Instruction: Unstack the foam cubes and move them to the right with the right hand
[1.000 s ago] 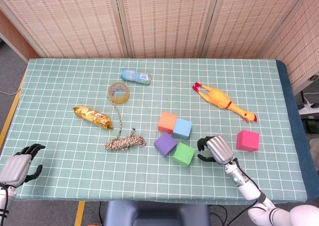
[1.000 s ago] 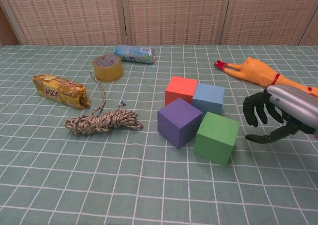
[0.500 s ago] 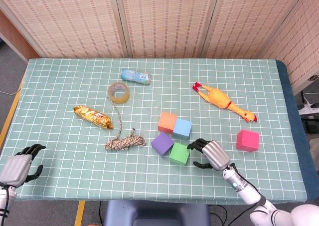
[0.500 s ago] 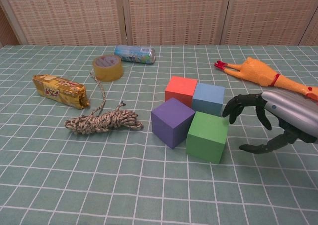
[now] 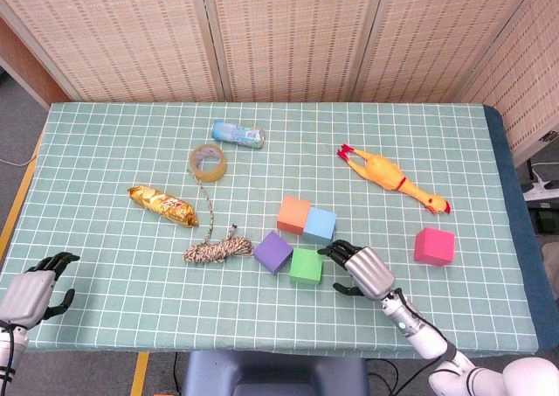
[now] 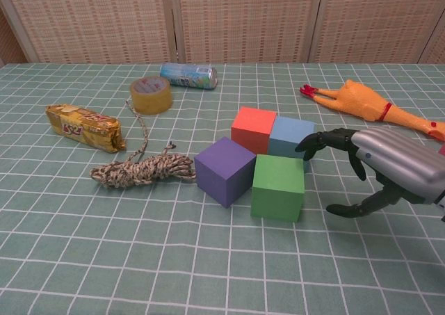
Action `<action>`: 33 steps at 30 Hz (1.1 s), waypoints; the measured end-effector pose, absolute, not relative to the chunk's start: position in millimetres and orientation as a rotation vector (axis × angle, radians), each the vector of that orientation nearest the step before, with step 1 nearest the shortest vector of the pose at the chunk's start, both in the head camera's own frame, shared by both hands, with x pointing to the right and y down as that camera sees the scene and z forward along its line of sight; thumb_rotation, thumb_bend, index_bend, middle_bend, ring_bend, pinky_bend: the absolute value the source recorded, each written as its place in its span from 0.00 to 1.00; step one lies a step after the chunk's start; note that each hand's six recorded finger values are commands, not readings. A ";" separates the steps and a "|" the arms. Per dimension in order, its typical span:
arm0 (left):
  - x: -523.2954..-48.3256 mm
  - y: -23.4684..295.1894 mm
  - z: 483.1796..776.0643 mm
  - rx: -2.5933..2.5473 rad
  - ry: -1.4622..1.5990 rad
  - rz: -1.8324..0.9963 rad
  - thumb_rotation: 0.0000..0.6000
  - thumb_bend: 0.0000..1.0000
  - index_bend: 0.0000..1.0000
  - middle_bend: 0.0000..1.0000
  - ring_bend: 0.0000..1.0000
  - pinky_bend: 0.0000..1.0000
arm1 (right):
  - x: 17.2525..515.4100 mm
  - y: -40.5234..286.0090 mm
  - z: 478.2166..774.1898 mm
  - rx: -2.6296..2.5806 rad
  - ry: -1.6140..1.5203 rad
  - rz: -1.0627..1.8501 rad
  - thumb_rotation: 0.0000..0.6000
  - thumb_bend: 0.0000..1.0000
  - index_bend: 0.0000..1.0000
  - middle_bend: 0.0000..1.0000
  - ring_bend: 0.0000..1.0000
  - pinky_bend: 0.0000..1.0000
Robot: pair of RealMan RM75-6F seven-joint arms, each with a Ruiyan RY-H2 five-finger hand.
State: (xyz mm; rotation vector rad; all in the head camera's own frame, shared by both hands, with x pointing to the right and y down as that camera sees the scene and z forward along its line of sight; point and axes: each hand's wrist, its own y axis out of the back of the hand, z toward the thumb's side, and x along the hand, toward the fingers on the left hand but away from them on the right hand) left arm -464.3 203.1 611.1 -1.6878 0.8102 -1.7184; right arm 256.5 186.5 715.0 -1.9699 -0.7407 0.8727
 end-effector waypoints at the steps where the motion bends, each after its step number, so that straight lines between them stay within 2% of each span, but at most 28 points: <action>1: -464.0 203.2 610.9 -1.689 0.809 -1.716 1.00 0.46 0.21 0.17 0.19 0.37 | 256.7 187.1 714.6 -1.957 -0.739 0.879 1.00 0.06 0.21 0.26 0.21 0.53; 10: -464.6 202.4 611.5 -1.690 0.811 -1.717 1.00 0.46 0.21 0.17 0.19 0.37 | 255.0 190.9 714.7 -2.010 -0.743 0.923 1.00 0.06 0.12 0.16 0.09 0.24; 13: -464.1 202.5 612.2 -1.691 0.808 -1.718 1.00 0.46 0.21 0.17 0.19 0.37 | 250.1 192.2 717.2 -2.079 -0.747 0.929 1.00 0.06 0.11 0.15 0.07 0.21; 21: -464.4 202.7 611.9 -1.696 0.808 -1.718 1.00 0.46 0.21 0.17 0.19 0.37 | 226.7 192.0 725.9 -2.196 -0.759 0.903 1.00 0.06 0.12 0.15 0.07 0.21; 23: -465.7 201.8 610.1 -1.691 0.821 -1.716 1.00 0.46 0.21 0.17 0.19 0.37 | 219.7 192.1 731.0 -2.215 -0.769 0.903 1.00 0.06 0.14 0.15 0.09 0.24; 26: -466.9 201.4 608.6 -1.689 0.830 -1.714 1.00 0.46 0.21 0.17 0.19 0.37 | 212.4 190.6 737.3 -2.212 -0.791 0.898 1.00 0.06 0.24 0.23 0.20 0.39; 30: -468.0 201.1 607.3 -1.690 0.836 -1.711 1.00 0.46 0.21 0.17 0.19 0.37 | 208.5 186.6 742.9 -2.172 -0.832 0.882 1.00 0.07 0.51 0.50 0.52 0.71; 33: -468.5 201.0 606.7 -1.691 0.839 -1.709 1.00 0.46 0.21 0.17 0.19 0.37 | 210.9 182.0 743.7 -2.118 -0.874 0.861 1.00 0.10 0.62 0.59 0.62 0.82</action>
